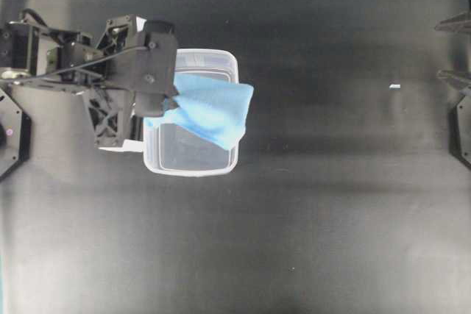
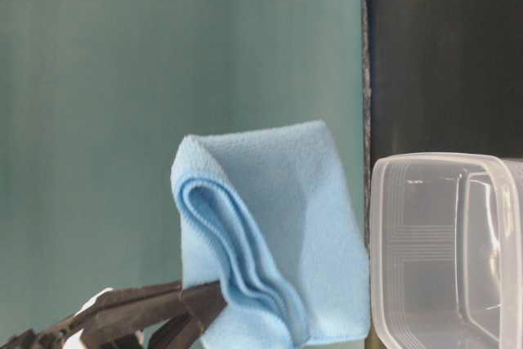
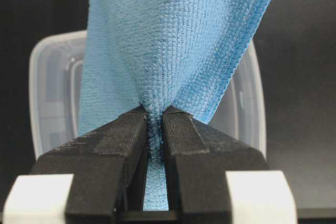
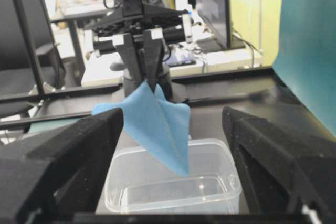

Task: Place the blue towel into the container with the left arm.

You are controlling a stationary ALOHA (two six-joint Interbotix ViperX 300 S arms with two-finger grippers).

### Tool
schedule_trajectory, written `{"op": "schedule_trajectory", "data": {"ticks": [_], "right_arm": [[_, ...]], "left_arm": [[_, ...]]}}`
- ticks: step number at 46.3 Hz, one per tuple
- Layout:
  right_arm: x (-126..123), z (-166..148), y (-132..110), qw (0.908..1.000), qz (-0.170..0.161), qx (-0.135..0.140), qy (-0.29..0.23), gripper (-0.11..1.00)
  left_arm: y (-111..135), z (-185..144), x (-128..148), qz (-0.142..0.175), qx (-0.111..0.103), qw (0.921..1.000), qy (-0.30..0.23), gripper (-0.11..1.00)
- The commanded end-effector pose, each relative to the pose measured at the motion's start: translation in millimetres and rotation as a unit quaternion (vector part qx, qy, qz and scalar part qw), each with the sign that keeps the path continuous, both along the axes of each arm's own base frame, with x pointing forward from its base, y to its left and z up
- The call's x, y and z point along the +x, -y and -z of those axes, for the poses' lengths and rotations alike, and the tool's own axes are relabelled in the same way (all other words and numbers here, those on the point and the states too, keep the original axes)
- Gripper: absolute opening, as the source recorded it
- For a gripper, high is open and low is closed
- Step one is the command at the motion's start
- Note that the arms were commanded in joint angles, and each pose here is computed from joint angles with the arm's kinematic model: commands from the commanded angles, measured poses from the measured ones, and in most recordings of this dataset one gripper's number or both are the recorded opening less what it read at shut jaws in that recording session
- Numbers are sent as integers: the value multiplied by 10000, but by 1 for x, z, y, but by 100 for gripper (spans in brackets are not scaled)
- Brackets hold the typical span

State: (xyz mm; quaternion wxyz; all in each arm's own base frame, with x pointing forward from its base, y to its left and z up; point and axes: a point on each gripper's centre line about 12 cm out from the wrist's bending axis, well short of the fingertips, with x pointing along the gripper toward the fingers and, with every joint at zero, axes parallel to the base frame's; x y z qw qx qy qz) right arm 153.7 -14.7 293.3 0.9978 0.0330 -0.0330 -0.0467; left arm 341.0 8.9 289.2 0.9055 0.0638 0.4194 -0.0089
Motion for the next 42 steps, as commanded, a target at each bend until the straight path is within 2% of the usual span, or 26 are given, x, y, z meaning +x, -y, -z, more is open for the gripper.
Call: {"op": "schedule_trajectory", "data": {"ticks": [1, 24, 34, 37, 42], "right_arm": [[1, -4, 1, 10000, 23, 18, 56, 74], [1, -4, 1, 10000, 14, 40, 66, 74], [1, -2, 1, 10000, 22, 34, 42, 74], [1, -2, 1, 10000, 14, 42, 43, 74], [2, -2, 1, 10000, 22, 42, 43, 74]], "left_arm": [[-3, -4, 2, -45, 7, 9999, 100, 5], [-6, 5, -3, -125, -25, 9999, 2, 6], [-7, 15, -8, -264, -131, 9995, -113, 6], [-7, 15, -8, -287, -151, 9994, -120, 19], [-7, 15, -8, -311, -170, 9993, -111, 52]]}}
